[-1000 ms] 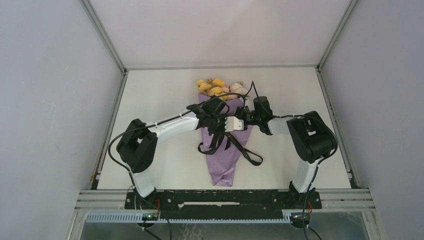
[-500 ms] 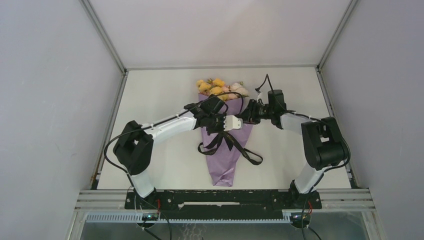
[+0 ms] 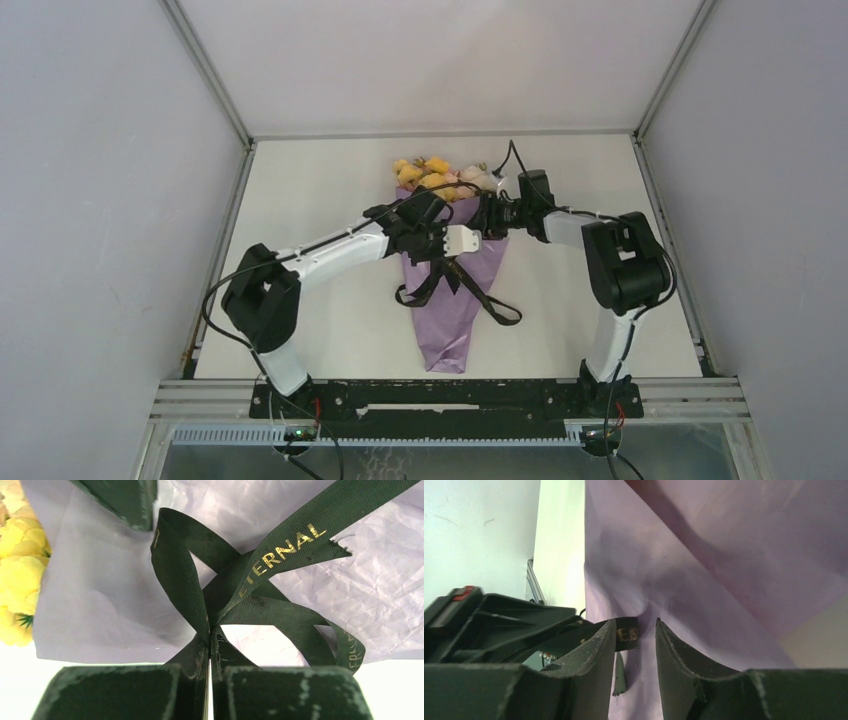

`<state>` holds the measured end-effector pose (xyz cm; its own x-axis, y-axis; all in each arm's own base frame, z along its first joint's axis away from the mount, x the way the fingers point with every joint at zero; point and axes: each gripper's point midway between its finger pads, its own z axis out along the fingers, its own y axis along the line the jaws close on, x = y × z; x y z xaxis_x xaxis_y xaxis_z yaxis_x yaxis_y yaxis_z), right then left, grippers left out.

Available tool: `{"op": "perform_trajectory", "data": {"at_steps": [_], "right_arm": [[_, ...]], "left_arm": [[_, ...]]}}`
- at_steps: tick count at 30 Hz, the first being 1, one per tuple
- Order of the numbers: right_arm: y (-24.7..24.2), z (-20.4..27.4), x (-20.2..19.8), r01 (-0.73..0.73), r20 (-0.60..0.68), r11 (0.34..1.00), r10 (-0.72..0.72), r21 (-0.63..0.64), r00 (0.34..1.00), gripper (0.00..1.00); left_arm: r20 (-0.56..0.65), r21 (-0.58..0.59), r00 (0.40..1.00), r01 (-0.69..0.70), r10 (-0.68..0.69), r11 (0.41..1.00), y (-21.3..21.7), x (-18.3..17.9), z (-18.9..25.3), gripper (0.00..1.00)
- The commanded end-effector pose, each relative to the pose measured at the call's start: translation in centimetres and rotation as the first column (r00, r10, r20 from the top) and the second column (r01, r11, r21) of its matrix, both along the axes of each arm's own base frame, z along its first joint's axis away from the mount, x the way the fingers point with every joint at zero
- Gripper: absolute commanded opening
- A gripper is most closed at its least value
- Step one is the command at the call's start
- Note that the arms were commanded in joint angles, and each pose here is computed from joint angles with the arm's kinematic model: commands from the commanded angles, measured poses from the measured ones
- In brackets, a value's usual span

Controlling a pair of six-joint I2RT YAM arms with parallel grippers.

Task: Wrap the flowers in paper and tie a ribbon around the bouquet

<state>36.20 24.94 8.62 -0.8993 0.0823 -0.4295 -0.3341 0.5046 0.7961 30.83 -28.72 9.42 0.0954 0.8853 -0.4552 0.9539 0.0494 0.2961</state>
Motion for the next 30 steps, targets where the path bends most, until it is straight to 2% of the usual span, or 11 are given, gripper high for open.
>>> {"op": "perform_trajectory", "data": {"at_steps": [1, 8, 12, 16, 23, 27, 30], "right_arm": [[2.9, 1.4, 0.9, -0.094, 0.081, 0.994, 0.090, 0.053, 0.993, 0.43], [4.2, 0.0, -2.0, -0.225, 0.026, 0.971, 0.224, 0.082, 0.974, 0.23], [4.8, -0.4, -6.0, -0.364, -0.002, 0.926, 0.366, 0.100, 0.931, 0.19], [3.9, -0.6, -7.5, -0.368, -0.013, 0.926, 0.370, 0.088, 0.929, 0.16], [0.7, -1.4, -6.2, -0.206, -0.040, 0.978, 0.206, -0.012, 0.978, 0.17], [-1.6, 0.1, -4.0, -0.009, 0.038, 0.994, 0.013, -0.105, 0.999, 0.20], [-3.2, 1.6, -2.6, 0.159, 0.137, 0.970, -0.135, -0.184, 0.981, 0.24]], "left_arm": [[0.144, -0.103, 0.987, -0.060, 0.075, 0.993, -0.5, 2.4, 6.4, 0.00], [0.265, -0.114, 0.940, -0.193, 0.217, 0.974, 0.9, 5.1, 8.8, 0.00], [0.328, -0.110, 0.902, -0.258, 0.280, 0.960, 1.7, 6.6, 9.4, 0.00], [0.374, -0.113, 0.871, -0.299, 0.319, 0.948, 2.3, 7.5, 9.9, 0.00], [0.363, -0.100, 0.887, -0.266, 0.284, 0.959, 2.2, 7.0, 9.4, 0.00], [0.351, -0.083, 0.894, -0.265, 0.277, 0.961, 2.2, 6.9, 9.2, 0.00], [0.316, -0.074, 0.908, -0.265, 0.274, 0.961, 2.1, 6.4, 9.2, 0.00]]}}
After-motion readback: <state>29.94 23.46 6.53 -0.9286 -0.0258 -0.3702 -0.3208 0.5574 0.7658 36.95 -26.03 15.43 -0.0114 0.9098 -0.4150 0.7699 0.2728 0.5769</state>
